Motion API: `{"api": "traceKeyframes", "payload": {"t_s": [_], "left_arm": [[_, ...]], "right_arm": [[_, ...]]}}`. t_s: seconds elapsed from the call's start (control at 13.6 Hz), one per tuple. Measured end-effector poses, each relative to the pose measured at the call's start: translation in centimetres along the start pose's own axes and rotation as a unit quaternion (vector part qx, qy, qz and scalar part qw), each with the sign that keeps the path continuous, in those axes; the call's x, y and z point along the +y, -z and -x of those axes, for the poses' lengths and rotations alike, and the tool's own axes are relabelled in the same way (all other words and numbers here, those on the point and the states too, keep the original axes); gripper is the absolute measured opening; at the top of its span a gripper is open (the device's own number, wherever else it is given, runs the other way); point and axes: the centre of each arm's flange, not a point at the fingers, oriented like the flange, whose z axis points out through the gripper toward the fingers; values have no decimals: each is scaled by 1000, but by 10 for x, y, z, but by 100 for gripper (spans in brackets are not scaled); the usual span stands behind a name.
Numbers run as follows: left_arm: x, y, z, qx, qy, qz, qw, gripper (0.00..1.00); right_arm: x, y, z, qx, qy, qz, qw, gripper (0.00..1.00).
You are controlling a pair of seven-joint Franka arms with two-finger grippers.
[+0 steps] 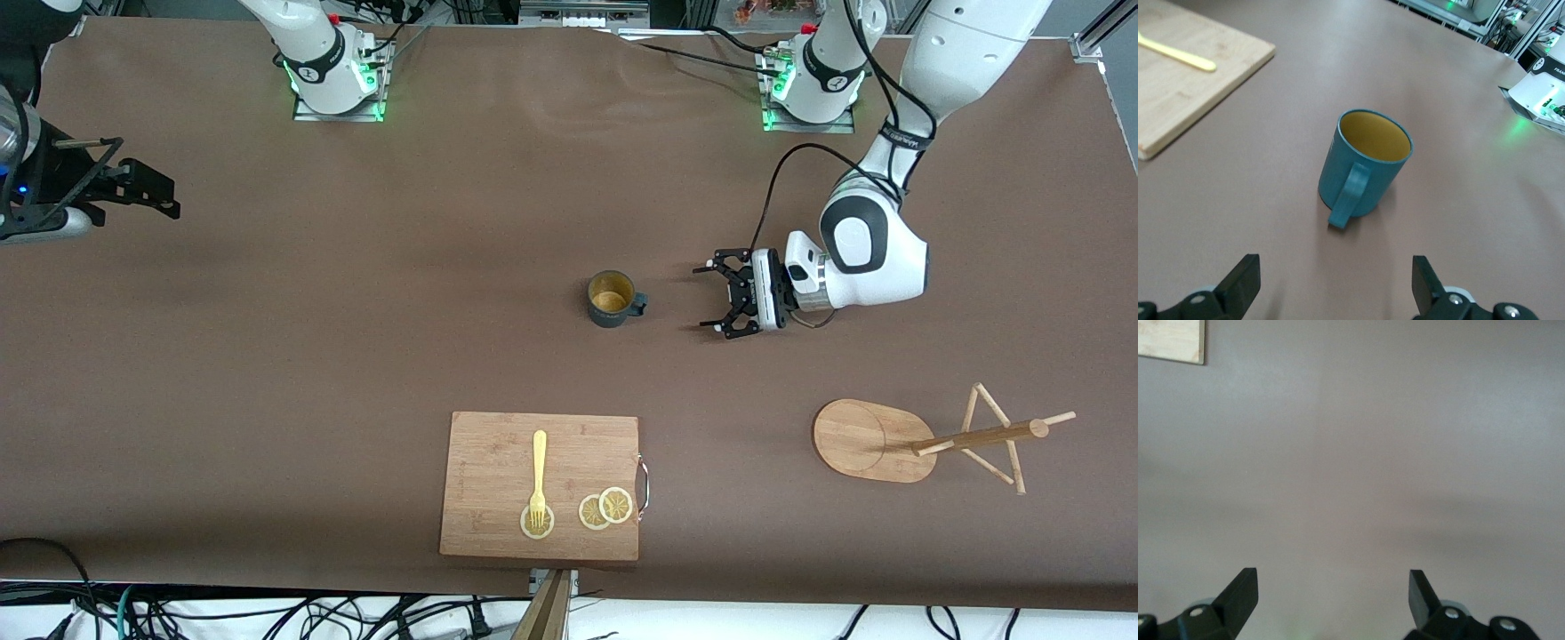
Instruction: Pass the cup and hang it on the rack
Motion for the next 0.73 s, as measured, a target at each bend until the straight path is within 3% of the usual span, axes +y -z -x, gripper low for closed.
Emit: {"api": "traceKeyframes", "payload": {"t_s": [0.37, 0.73], "left_arm": [[4, -46, 33, 76, -73, -33, 994, 100], [15, -83, 54, 103, -118, -58, 986, 100]], "right_arm": [[14, -3, 0, -1, -28, -1, 1000, 100], [8, -10, -2, -13, -26, -2, 1000, 100]]}}
